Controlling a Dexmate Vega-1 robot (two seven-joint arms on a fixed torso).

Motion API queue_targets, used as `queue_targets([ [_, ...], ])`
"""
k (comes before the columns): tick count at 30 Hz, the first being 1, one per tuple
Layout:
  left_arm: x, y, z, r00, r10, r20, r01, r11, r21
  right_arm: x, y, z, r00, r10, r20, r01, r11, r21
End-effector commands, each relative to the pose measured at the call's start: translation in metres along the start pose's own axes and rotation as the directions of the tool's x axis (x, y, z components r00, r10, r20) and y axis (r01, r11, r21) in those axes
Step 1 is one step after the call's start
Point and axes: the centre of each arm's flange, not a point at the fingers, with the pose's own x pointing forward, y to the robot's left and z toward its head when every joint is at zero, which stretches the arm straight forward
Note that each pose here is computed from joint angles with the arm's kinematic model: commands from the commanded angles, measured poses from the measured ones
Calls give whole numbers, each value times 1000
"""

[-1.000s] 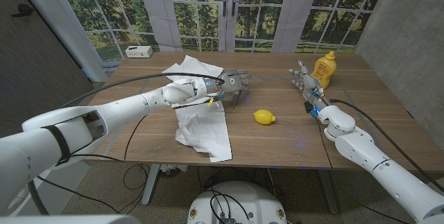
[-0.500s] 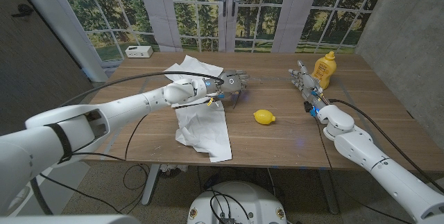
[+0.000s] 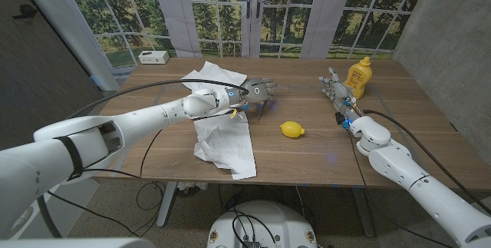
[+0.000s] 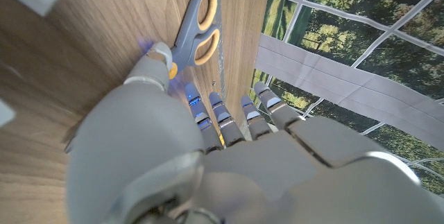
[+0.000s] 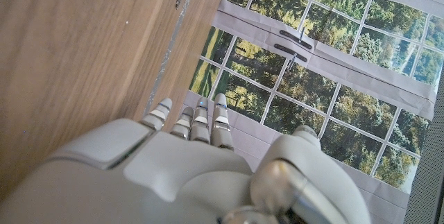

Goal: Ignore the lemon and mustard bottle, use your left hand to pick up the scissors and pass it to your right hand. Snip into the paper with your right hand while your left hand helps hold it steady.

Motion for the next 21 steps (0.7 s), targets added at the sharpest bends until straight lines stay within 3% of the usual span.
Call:
queue_targets([
  [1,0,-3,2,1000,-23,3,23,1000,18,-4,-2,-2,1000,-6,-2,6,1000,5],
  [11,1,-3,-3,1000,-29,-8,29,999,30,1,0,-4,1000,5,-2,-5,1000,0],
  [21,3,-7,7,999,-46,-4,47,999,27,1,-1,-5,1000,0,-6,0,1000,4],
])
